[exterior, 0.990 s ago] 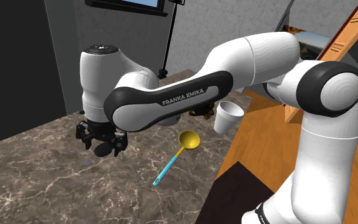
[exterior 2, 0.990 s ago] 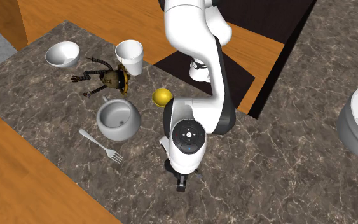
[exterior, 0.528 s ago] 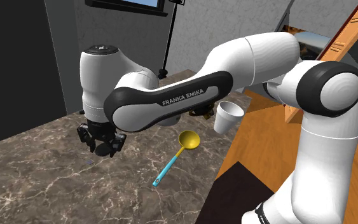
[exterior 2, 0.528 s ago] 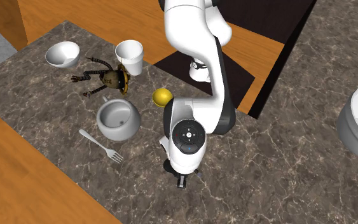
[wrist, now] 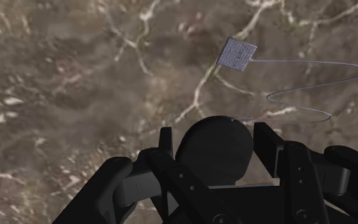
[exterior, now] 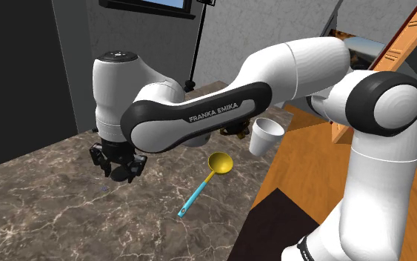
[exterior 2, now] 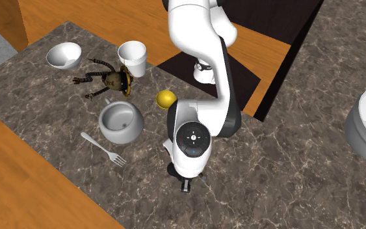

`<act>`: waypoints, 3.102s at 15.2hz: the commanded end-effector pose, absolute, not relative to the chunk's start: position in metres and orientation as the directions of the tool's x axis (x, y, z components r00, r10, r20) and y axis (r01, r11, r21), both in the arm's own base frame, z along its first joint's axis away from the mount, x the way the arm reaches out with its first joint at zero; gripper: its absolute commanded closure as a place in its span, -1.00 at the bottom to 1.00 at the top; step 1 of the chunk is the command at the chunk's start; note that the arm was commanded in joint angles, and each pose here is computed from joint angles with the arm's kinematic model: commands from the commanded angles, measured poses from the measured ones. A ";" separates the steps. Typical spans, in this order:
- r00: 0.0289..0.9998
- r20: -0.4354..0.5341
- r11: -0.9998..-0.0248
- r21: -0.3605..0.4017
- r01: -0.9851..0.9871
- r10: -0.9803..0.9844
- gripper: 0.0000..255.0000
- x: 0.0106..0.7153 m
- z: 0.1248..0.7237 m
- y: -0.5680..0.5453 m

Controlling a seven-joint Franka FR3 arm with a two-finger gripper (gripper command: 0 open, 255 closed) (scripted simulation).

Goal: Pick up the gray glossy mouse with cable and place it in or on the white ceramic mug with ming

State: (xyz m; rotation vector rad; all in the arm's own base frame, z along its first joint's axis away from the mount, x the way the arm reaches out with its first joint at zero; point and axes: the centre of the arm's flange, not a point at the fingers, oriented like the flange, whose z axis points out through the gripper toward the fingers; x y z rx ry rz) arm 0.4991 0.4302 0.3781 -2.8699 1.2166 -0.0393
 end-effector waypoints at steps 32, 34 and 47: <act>0.695 0.014 -0.695 -0.032 -0.718 -0.719 1.00 0.499 0.547 0.430; 0.695 0.014 -0.695 -0.032 -0.718 -0.719 1.00 0.504 0.547 0.404; 0.695 0.014 -0.695 -0.032 -0.718 -0.719 1.00 0.533 0.547 0.235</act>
